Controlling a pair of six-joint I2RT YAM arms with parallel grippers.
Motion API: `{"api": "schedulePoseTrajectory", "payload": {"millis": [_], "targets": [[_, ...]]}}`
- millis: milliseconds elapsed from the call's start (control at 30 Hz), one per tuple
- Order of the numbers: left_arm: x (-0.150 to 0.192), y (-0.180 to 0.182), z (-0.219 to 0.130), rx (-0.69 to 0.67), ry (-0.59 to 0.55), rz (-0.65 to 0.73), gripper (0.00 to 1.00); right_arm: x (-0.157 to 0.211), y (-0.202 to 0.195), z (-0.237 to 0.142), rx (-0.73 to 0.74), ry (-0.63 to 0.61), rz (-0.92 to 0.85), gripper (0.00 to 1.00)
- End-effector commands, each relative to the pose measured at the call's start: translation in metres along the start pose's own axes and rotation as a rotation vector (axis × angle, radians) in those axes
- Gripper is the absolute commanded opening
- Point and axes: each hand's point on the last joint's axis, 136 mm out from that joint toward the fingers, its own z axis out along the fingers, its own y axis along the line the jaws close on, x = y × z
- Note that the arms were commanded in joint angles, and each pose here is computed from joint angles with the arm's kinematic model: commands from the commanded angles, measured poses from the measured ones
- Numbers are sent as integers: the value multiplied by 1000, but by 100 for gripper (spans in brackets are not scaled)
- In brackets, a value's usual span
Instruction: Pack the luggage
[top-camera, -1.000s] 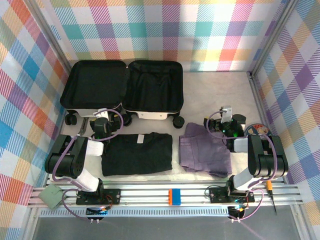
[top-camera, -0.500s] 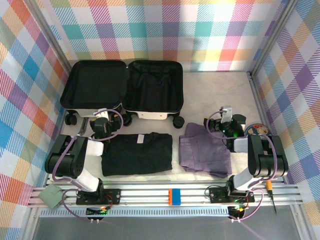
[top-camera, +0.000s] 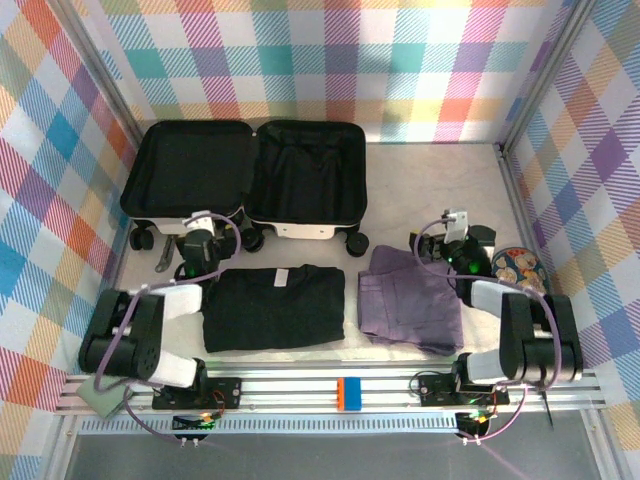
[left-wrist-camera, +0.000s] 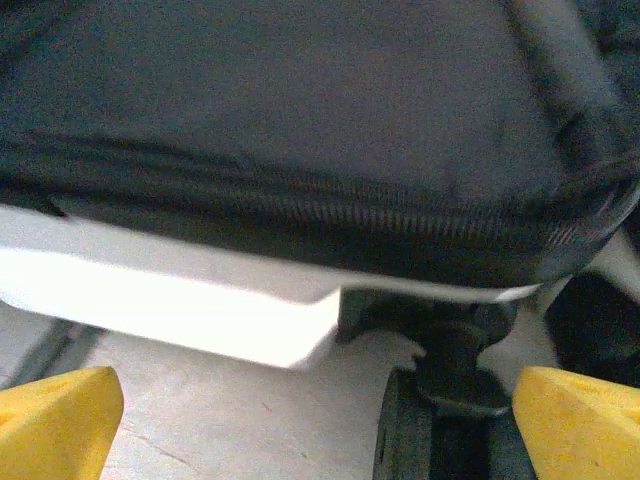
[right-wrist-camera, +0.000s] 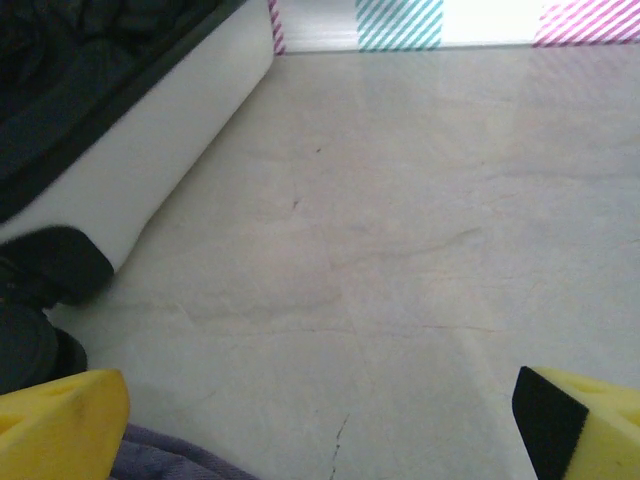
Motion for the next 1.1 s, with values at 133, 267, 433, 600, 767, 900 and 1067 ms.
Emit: {"api": "schedulePoseTrajectory", "payload": {"millis": [133, 267, 433, 600, 767, 900, 1067], "targets": [[-71, -4, -58, -5, -37, -222, 100, -81, 40, -44, -53, -34, 56, 99], [-76, -18, -78, -1, 81, -252, 100, -85, 71, -64, -88, 22, 119, 99], [-44, -36, -99, 28, 311, -311, 100, -48, 115, -69, -164, 222, 244, 99], [4, -30, -124, -89, 543, -270, 100, -6, 170, -73, -258, 366, 273, 99], [50, -21, -147, -152, 686, -205, 100, 33, 210, -77, -286, 513, 248, 98], [81, -17, -155, -159, 760, -198, 100, 60, 237, -78, -297, 600, 214, 94], [104, -20, -153, -152, 813, -169, 100, 91, 268, -71, -298, 699, 161, 84]]}}
